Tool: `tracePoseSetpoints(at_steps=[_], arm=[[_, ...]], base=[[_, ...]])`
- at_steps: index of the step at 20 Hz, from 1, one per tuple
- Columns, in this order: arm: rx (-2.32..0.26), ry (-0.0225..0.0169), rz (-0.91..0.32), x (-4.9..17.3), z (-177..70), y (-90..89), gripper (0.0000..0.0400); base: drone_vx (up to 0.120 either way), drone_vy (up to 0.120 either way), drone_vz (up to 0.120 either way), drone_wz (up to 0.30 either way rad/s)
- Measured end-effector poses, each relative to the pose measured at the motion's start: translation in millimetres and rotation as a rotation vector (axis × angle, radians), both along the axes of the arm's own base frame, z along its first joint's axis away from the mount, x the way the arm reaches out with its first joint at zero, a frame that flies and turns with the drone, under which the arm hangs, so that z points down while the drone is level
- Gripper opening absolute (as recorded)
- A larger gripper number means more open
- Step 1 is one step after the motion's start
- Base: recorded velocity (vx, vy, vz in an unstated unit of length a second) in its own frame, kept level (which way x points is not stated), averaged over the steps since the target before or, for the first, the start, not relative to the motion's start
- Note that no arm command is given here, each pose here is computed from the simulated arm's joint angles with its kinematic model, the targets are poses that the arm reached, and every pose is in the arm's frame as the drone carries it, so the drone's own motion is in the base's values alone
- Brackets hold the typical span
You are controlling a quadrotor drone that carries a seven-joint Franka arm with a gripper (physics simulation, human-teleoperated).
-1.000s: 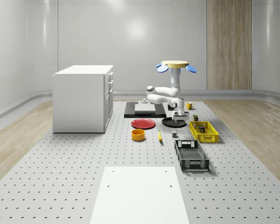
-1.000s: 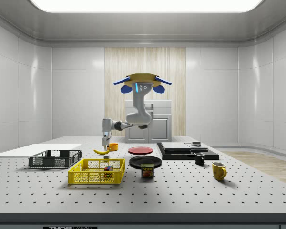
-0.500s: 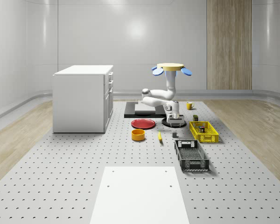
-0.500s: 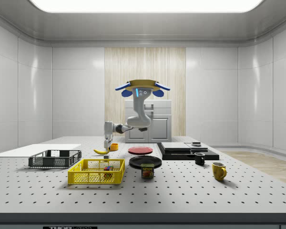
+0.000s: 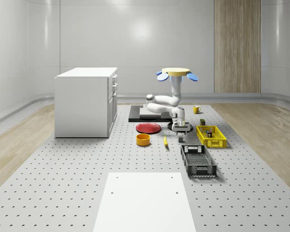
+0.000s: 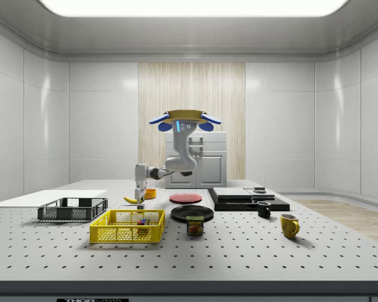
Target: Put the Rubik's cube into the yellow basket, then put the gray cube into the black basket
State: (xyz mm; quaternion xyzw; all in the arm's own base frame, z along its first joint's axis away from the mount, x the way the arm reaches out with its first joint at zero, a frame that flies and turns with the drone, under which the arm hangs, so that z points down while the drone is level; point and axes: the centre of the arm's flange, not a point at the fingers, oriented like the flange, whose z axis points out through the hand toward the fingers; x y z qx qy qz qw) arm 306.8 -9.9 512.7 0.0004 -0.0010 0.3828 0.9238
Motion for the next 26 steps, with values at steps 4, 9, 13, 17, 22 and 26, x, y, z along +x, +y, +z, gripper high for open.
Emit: tracePoseSetpoints(at_steps=[4,9,13,17,22,26], arm=[[0.000,0.0000,0.000,0.0,0,0.0,0.0400],[0.000,0.0000,0.000,0.0,0,0.0,0.0400],[0.000,0.0000,0.000,0.0,6,0.0,0.0400],[0.000,-0.0001,0.000,0.0,19,0.0,0.0400],[0.000,-0.0001,0.000,0.0,32,0.0,0.0400],[0.000,-0.0001,0.000,0.0,37,0.0,0.0400]], base=[[0.000,0.000,0.000,0.000],[0.000,0.000,0.000,0.000],[0.000,0.000,0.000,0.000],[0.000,0.000,0.000,0.000],[0.000,0.000,0.000,0.000],[0.000,0.000,0.000,0.000]])
